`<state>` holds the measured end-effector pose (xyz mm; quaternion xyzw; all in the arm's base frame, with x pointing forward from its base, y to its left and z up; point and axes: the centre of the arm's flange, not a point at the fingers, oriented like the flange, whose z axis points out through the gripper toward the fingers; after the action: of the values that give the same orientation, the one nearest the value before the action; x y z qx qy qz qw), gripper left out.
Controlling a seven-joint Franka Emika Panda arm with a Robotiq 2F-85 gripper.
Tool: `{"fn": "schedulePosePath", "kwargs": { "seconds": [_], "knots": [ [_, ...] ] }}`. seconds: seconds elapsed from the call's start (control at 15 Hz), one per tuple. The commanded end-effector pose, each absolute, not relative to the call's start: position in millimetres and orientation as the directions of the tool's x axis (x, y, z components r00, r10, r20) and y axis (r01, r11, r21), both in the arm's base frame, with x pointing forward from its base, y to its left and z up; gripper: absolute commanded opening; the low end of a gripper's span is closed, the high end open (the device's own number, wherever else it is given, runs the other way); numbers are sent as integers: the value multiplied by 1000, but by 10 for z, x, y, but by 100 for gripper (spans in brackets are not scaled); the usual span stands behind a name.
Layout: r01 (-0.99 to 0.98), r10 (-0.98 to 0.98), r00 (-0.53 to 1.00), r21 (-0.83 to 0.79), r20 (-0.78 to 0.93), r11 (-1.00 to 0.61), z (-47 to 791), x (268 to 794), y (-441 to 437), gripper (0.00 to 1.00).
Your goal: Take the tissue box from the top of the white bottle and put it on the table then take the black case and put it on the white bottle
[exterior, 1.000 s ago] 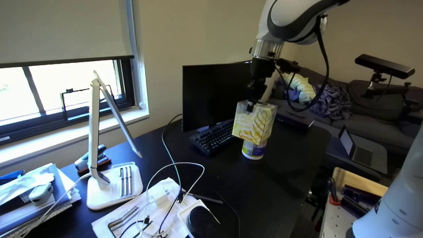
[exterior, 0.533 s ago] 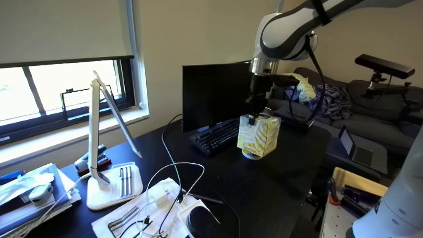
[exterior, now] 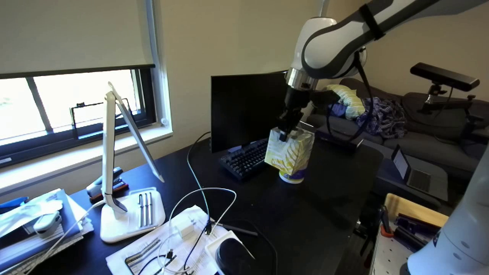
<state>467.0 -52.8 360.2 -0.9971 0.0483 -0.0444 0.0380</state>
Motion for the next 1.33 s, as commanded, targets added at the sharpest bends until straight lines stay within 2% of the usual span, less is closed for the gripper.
{"fn": "schedulePosePath", "kwargs": {
  "seconds": [0.0,0.27,0.53,0.87,1.27],
  "knots": [
    [34,31,996,-31,88,-999,3214,4573,-278,5],
    [151,152,987,9,47,-988,2845,4460,-11,5],
    [178,182,980,54,76,-982,2647,4513,-25,5],
    [107,118,981,75,156,-991,2425,4663,-205,5],
    [42,50,985,53,163,-998,2222,4646,-192,5]
  ]
}}
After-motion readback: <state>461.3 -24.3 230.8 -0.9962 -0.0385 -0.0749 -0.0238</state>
